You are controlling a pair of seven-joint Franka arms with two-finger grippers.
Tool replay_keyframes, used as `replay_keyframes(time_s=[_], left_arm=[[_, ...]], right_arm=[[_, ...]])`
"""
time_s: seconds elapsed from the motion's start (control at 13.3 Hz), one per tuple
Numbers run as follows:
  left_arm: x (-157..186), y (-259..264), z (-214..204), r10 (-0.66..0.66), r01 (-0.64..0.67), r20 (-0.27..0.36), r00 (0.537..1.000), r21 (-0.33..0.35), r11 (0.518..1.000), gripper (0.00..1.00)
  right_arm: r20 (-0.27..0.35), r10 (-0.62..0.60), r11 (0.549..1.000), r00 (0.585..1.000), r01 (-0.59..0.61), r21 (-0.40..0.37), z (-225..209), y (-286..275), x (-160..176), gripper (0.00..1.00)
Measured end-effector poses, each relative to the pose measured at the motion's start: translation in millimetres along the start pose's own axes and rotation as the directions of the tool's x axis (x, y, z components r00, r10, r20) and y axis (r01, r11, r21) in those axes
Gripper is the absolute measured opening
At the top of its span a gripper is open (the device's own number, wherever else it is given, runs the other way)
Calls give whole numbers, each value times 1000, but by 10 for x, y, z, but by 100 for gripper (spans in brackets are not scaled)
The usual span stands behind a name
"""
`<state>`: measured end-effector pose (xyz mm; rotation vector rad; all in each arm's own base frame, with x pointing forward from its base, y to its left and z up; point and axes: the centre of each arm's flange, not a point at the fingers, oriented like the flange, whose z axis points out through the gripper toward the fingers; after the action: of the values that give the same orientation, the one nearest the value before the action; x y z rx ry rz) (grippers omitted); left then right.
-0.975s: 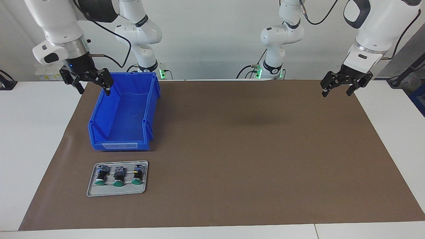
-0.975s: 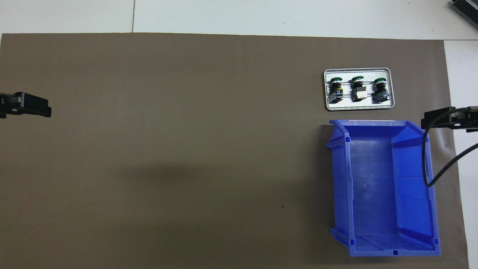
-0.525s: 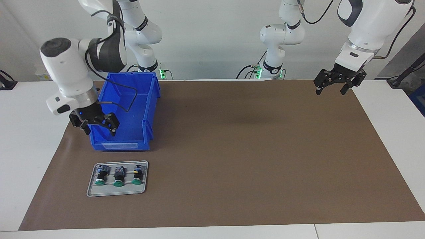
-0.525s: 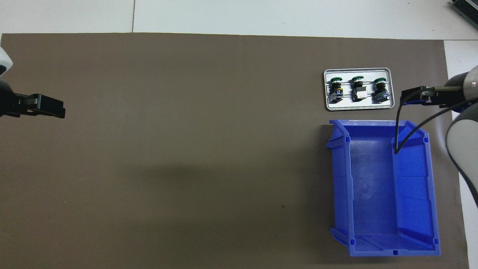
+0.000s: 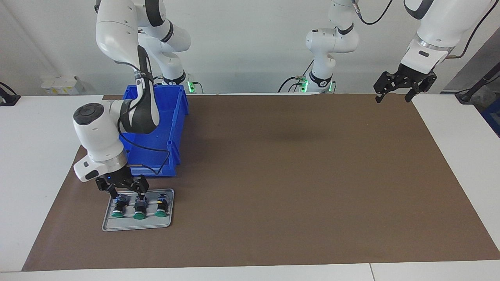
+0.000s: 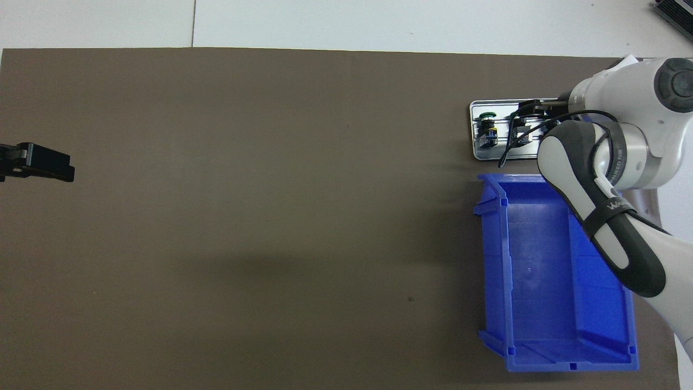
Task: Place and press button with both arms
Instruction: 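Reach the right gripper to the metal tray and grasp a green-capped button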
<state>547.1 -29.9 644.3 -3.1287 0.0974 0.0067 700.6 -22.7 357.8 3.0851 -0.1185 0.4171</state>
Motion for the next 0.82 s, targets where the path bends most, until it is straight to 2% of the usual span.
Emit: replay_keyframes(time_s=[0.22, 0.38, 0.6, 0.67, 0.75, 0.82], left_arm=[[16, 20, 112, 4, -4, 12, 1000, 0, 1000, 100], [15, 36, 163, 7, -7, 22, 1000, -1, 1000, 100], [12, -50, 190, -9, 9, 28, 1000, -1, 1000, 100], [11, -96, 191, -17, 17, 28, 999, -1, 1000, 100], [10, -135, 191, -24, 24, 28, 999, -1, 1000, 100], [9, -160, 191, -29, 29, 28, 999, -1, 1000, 100]], right_arm=[[8, -15, 1000, 1000, 15, -1, 378, -1, -54, 93], [12, -16, 1000, 1000, 16, -1, 447, 2, -70, 81], [22, -18, 1000, 1000, 18, -1, 537, 1, -113, 78], [30, -19, 1000, 999, 19, -1, 576, 1, -144, 70], [39, -22, 1000, 999, 22, -1, 616, -1, -176, 70], [45, -36, 999, 998, 36, -1, 644, -4, -197, 63]])
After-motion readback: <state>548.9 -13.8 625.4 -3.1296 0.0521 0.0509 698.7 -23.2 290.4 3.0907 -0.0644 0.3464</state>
